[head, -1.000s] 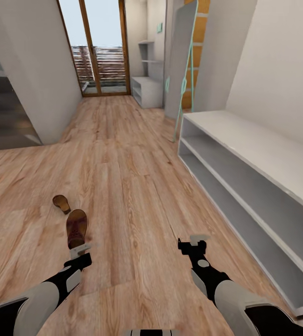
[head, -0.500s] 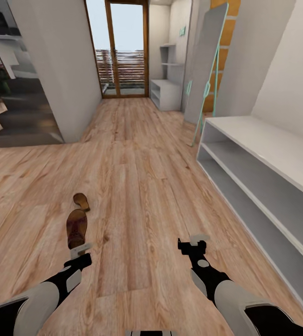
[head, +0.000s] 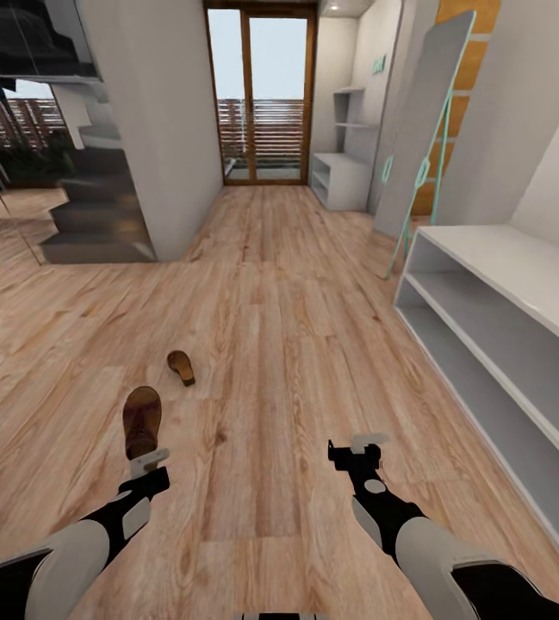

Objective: Pick up the two gym shoes and the two sandals from the corridor floor and place them onto the hallstand (shoe rack) in the corridor, making sure they are on the rack and not on the floor. Arrange them so the two gym shoes are next to each other and the two sandals are next to each other.

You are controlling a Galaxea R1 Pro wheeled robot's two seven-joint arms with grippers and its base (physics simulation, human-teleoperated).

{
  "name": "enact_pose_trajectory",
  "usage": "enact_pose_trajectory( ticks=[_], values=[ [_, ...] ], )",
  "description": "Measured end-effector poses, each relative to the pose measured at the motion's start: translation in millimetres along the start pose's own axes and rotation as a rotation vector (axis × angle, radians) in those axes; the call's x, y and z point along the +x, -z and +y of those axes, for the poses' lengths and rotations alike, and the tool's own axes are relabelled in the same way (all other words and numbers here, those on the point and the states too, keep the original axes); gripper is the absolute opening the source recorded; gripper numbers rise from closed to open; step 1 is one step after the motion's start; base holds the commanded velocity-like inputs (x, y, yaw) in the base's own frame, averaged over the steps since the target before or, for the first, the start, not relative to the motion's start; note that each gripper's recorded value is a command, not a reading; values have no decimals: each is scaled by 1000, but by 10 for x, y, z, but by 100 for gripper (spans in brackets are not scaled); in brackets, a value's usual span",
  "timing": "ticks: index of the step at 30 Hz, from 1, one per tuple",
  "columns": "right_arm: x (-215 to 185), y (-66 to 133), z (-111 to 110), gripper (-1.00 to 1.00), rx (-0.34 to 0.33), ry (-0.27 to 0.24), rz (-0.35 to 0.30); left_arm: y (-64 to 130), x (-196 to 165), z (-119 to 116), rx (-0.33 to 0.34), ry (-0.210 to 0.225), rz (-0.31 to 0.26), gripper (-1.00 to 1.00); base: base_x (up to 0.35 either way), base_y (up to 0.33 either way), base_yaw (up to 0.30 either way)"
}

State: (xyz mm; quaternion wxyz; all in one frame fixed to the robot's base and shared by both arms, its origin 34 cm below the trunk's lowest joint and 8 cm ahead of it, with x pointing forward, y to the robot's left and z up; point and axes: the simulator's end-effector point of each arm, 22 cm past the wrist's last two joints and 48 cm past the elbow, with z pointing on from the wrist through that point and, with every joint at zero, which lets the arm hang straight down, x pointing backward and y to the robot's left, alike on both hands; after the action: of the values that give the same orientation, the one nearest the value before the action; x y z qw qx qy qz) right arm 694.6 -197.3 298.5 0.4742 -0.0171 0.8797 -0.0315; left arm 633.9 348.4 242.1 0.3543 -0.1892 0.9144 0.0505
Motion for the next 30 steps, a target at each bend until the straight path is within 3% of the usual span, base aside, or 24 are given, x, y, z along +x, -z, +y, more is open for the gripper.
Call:
enact_pose_trajectory(
  ticks=[10, 18, 30],
  values=[
    [22, 31, 1, 100, -2, 3, 8, 25, -54, -14, 4, 3, -9, -100, 24, 0, 233],
    [243, 105, 184, 100, -32, 21, 56, 29, -60, -13, 3, 3, -9, -100, 304, 0, 41],
    [289, 122, 223, 100, -40, 33, 66, 30, -55, -12, 1, 3, -8, -100, 345, 0, 2]
  ],
)
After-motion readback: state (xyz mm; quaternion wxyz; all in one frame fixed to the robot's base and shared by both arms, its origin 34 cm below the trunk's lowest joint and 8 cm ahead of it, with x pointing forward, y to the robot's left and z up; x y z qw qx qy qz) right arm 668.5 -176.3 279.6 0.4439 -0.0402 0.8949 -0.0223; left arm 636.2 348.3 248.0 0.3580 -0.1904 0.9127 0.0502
